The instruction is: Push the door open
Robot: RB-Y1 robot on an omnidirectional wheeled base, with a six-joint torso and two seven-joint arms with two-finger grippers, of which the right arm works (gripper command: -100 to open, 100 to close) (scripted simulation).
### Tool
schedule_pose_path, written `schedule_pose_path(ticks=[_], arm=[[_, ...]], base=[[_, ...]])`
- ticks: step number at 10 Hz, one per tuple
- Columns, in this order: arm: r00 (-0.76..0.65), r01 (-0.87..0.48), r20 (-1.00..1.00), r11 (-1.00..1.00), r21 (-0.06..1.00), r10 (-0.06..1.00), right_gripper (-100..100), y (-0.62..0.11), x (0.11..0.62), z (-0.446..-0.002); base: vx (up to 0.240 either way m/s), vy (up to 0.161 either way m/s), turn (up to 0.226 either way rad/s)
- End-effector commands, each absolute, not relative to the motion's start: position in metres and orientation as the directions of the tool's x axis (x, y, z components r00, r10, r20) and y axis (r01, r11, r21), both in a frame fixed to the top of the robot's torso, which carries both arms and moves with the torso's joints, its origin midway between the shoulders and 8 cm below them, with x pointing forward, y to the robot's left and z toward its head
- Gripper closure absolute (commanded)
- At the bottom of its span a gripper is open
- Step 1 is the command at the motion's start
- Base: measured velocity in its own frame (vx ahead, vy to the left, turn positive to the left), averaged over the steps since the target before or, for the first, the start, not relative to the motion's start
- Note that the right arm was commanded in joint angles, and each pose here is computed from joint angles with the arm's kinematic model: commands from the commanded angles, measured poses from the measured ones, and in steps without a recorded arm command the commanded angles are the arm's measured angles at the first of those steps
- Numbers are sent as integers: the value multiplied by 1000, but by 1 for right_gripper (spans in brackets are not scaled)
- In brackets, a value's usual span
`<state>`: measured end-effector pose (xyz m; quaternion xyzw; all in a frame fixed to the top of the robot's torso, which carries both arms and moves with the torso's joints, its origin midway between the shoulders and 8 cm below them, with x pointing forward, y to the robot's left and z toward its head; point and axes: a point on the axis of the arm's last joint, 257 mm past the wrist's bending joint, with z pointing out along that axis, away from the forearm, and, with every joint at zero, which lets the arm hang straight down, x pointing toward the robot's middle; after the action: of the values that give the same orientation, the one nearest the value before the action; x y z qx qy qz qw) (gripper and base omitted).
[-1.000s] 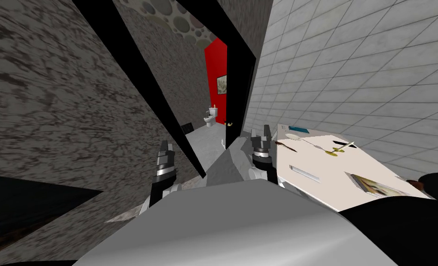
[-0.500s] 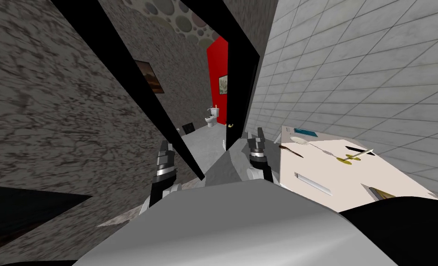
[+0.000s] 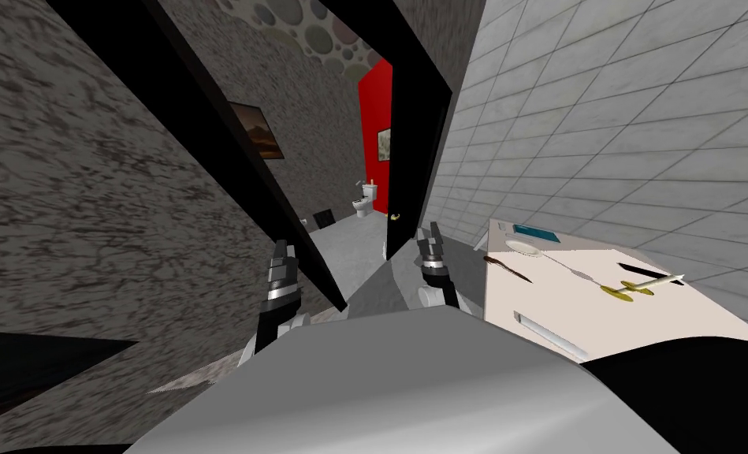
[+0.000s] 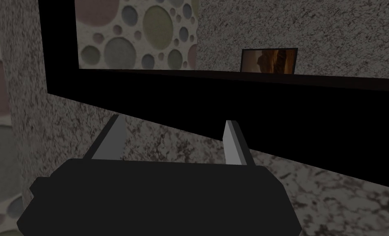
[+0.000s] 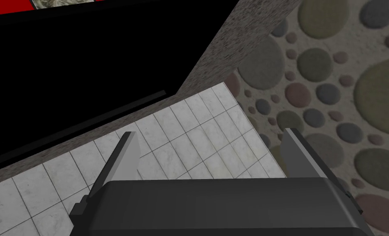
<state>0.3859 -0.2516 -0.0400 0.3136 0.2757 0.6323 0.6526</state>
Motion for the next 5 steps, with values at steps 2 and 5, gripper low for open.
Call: schedule_pose_path(ticks=[2, 5], arm=[[37, -629, 29, 1, 778, 999, -100, -248, 398, -57], [24, -599, 20, -2, 801, 999, -100, -243, 409, -77]], base=[[97, -108, 74], [76, -105, 82]])
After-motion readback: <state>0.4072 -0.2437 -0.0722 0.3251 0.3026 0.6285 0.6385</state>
